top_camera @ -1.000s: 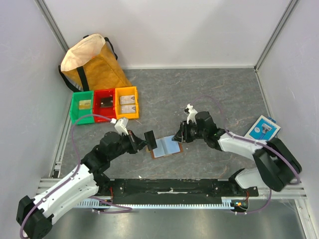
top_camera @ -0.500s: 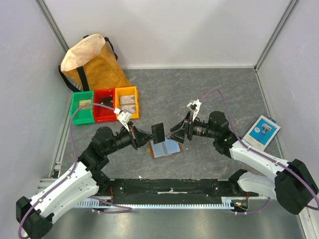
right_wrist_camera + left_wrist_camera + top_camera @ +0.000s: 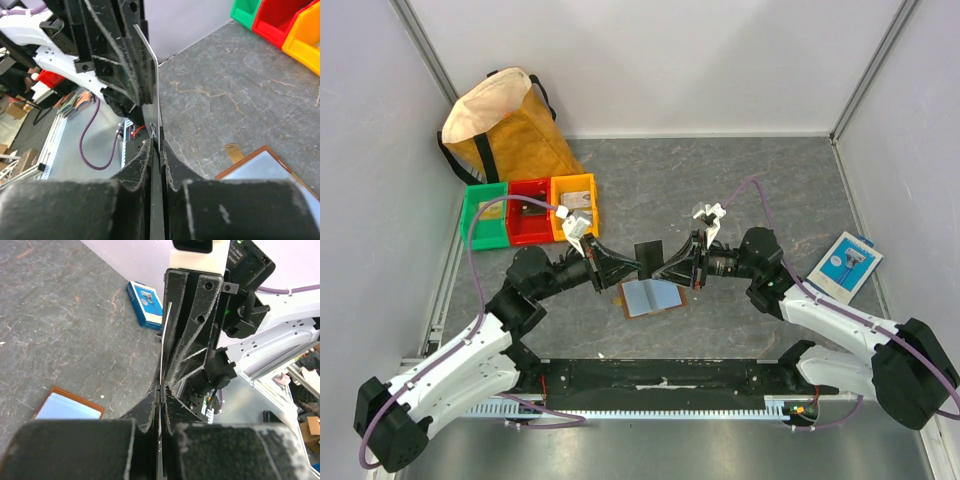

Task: Take the credit cards out of the card holder
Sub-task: Remove the credit card from the card holder.

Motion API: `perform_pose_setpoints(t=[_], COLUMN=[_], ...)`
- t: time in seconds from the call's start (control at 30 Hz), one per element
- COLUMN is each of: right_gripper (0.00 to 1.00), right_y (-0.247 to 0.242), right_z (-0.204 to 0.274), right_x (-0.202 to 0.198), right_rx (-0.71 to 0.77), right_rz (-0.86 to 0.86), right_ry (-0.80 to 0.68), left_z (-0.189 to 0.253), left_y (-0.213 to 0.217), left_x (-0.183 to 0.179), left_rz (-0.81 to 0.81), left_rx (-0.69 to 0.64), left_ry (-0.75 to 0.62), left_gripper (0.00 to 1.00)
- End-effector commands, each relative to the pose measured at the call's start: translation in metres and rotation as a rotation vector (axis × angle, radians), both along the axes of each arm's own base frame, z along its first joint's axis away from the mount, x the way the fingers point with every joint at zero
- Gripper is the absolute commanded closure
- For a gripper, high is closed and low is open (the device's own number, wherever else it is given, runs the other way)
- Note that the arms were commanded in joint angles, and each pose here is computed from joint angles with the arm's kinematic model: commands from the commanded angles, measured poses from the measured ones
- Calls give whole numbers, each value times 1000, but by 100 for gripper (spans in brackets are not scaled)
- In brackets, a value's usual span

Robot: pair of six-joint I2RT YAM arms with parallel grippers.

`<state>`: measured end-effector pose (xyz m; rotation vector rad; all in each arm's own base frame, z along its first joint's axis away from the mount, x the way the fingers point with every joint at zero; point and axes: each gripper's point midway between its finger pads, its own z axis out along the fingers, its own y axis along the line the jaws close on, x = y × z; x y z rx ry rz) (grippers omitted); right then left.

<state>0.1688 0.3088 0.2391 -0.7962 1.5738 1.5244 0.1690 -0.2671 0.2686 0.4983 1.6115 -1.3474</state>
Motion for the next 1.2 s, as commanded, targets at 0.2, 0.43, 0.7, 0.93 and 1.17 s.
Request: perform_pose_setpoints(t=[0.2, 0.43, 0.7, 0.93, 1.17], right_gripper=[100, 100, 100, 100, 100], right_y=[-9, -30, -49, -51, -34], right_z=[-4, -19, -42, -34, -32], right_x=[20, 63, 89, 82, 67], right_rx=[-91, -273, -589, -708, -754], right_rz=[-126, -385, -758, -949, -946], right_ry=[-120, -217, -445, -624, -745], left_z=[17, 3, -5, 4, -9], left_y=[27, 55, 65, 45, 17], left_x=[31, 42, 54, 57, 63], left_rz=[257, 460, 599, 537, 441], left_rx=[30, 36, -37, -100, -72], left_ry=[45, 278, 485, 540, 599], left_gripper=[72, 28, 17, 16, 17])
